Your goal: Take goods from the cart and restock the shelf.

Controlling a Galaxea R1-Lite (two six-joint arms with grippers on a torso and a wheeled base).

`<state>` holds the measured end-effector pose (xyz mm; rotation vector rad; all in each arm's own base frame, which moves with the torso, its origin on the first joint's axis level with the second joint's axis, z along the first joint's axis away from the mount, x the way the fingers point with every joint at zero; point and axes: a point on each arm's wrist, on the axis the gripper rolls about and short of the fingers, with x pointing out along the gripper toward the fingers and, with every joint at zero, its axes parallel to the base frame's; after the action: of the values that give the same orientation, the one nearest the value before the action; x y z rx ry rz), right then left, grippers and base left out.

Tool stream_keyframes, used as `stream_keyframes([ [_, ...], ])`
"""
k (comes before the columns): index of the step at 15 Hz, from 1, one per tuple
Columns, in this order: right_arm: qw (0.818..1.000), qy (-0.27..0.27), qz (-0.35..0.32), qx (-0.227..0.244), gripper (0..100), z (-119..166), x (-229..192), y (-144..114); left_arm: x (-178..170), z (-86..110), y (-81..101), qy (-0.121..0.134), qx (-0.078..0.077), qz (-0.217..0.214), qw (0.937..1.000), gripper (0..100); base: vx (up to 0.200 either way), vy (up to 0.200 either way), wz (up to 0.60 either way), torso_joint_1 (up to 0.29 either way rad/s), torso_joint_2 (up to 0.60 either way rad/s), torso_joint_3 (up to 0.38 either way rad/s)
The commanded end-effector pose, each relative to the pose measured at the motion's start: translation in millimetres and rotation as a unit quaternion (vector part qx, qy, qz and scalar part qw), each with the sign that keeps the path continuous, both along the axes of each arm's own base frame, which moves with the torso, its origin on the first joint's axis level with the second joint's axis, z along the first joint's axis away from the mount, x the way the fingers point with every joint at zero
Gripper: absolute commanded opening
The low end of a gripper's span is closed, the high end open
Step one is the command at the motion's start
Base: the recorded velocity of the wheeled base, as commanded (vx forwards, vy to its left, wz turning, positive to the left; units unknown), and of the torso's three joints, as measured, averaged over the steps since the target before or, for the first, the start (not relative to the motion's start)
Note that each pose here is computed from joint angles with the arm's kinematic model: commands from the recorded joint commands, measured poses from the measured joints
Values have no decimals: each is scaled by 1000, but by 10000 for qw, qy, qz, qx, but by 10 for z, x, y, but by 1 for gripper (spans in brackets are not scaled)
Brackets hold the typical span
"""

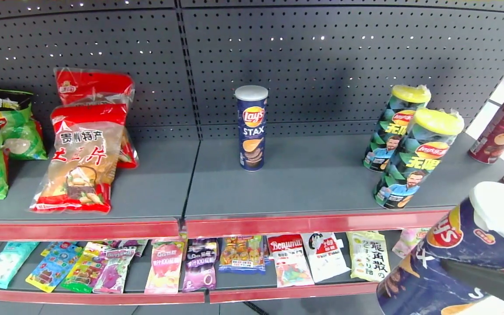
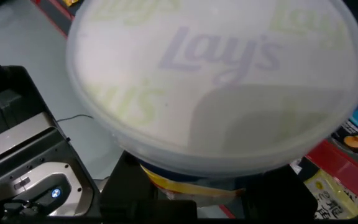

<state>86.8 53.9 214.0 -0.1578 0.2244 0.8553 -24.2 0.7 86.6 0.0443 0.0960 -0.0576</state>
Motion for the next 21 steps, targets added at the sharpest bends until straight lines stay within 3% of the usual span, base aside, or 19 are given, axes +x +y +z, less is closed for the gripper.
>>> stream_keyframes([
  [1,10000,-6,16,1,0,8,3,5,1,0,0,5,0,2,10000,100,0,200,0,2,2,2],
  [10,9998,-66,206,-21,0,10,-28,28,1,0,0,5,0,2,10000,100,0,22,0,1,0,0],
  [14,9992,-81,386,-114,0,-2,-18,71,1,0,0,5,0,2,10000,100,200,0,0,-7,6,4],
  [17,9991,-72,398,-133,0,-7,-10,76,1,0,-1,5,-11,-28,10000,100,0,0,0,0,0,0],
  [19,9990,-74,419,-152,0,-15,-11,78,0,0,-2,10,-89,-51,9999,100,0,0,0,0,0,0],
  [21,9989,-97,439,-158,0,-5,-5,82,0,0,-3,22,-273,-49,9996,100,0,0,0,0,0,0],
])
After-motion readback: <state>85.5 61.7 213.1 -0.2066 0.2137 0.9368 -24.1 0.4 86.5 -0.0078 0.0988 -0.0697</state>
